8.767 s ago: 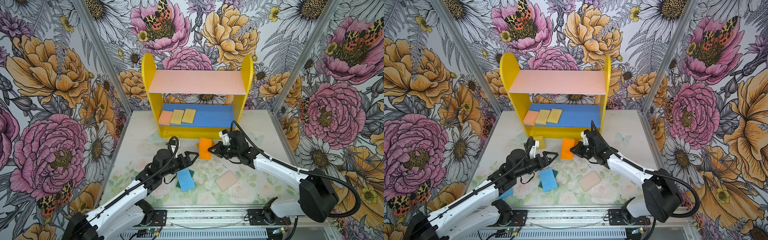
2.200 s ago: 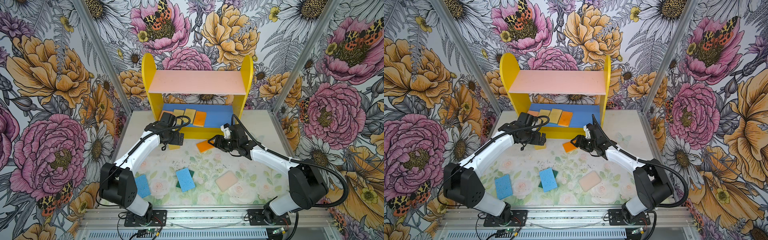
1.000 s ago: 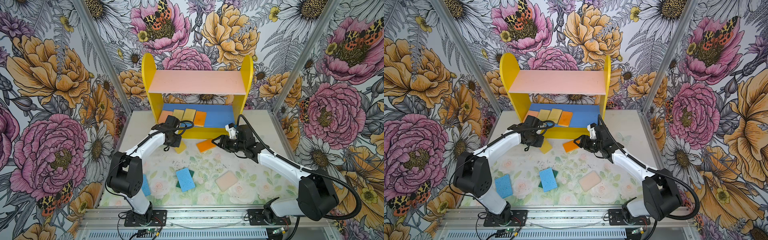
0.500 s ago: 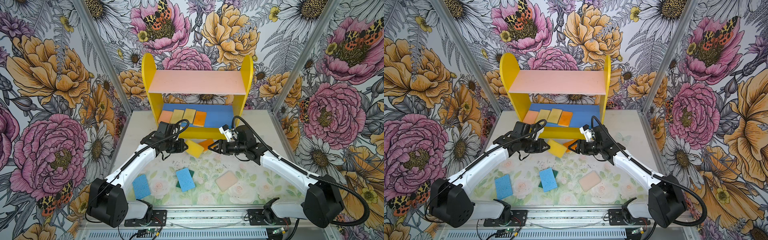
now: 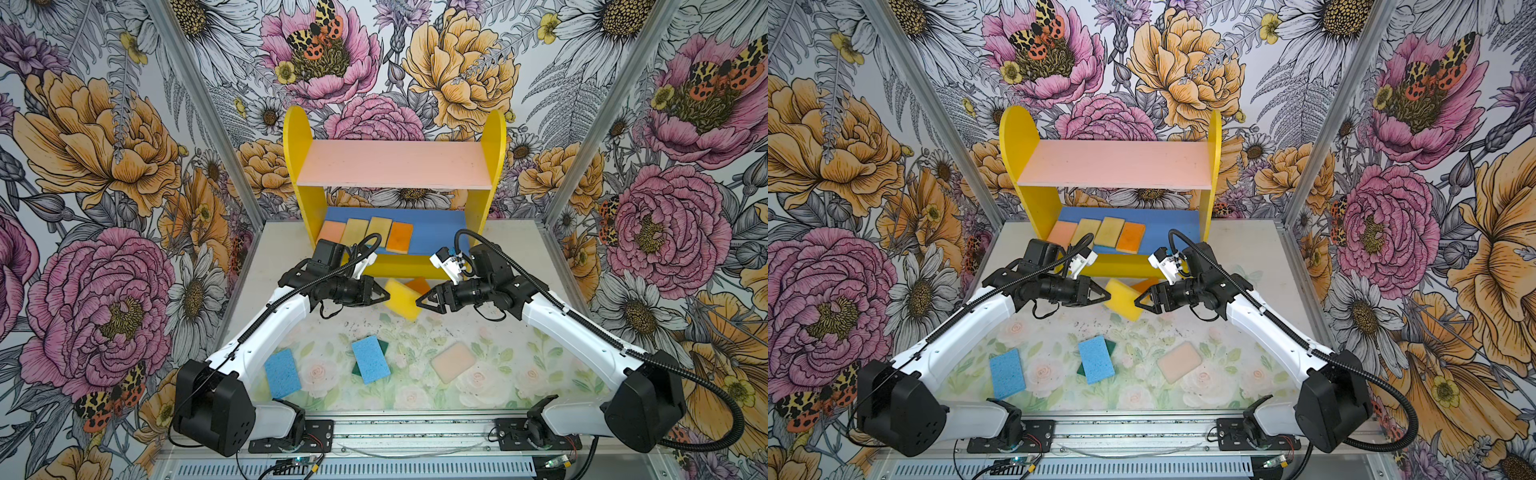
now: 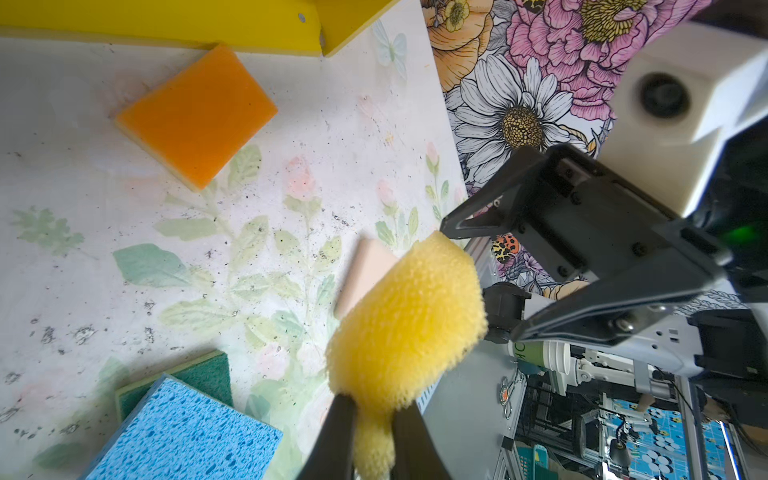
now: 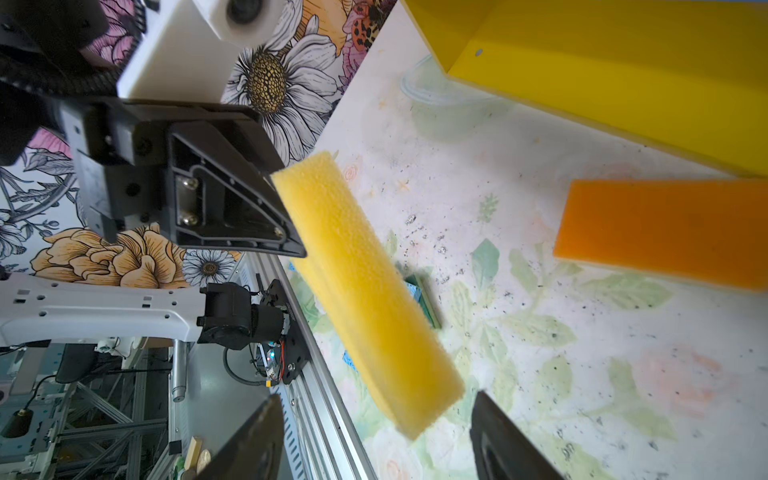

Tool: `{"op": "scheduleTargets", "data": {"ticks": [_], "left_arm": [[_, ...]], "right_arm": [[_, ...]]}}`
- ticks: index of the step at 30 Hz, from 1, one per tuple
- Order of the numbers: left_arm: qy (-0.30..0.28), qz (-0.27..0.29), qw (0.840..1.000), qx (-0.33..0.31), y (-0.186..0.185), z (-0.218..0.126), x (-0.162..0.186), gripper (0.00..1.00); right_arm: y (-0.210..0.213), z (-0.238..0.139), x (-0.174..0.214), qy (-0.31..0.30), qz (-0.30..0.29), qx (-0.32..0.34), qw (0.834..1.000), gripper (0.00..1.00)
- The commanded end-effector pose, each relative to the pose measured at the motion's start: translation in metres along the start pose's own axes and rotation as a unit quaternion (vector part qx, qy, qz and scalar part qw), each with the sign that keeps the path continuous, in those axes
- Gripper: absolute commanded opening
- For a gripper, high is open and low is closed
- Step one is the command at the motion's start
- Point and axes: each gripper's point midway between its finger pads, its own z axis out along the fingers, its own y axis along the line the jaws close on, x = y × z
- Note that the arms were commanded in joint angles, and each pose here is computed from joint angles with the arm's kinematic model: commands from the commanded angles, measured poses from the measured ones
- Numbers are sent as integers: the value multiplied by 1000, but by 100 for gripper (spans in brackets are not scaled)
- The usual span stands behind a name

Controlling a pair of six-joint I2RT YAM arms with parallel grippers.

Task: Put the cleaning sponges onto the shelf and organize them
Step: 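Lift the small yellow sponge toward the right gripper with the left gripper, then take the small yellow sponge with the right gripper while the left releases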

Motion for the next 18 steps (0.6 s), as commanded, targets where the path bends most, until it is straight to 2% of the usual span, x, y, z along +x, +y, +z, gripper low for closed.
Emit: {"op": "scheduleTargets", "data": {"ticks": [1, 5, 12, 14, 18], "left_arm": [[13, 21, 999, 36, -15, 1, 0, 10], [20, 22, 999, 37, -16, 5, 1, 9], [33, 21, 999, 32, -11, 14, 2, 9], [33, 20, 999, 32, -11, 15, 1, 9], [32, 17, 999, 24, -9, 15, -1, 11]], "right_arm": [[-2, 0, -1, 13, -31, 18, 999, 69], [0, 4, 2, 19, -36, 15, 999, 64], [5, 8, 6, 26, -41, 8, 999, 43], [4, 9, 7, 29, -41, 7, 999, 35], [1, 8, 8, 24, -36, 19, 999, 11]]}}
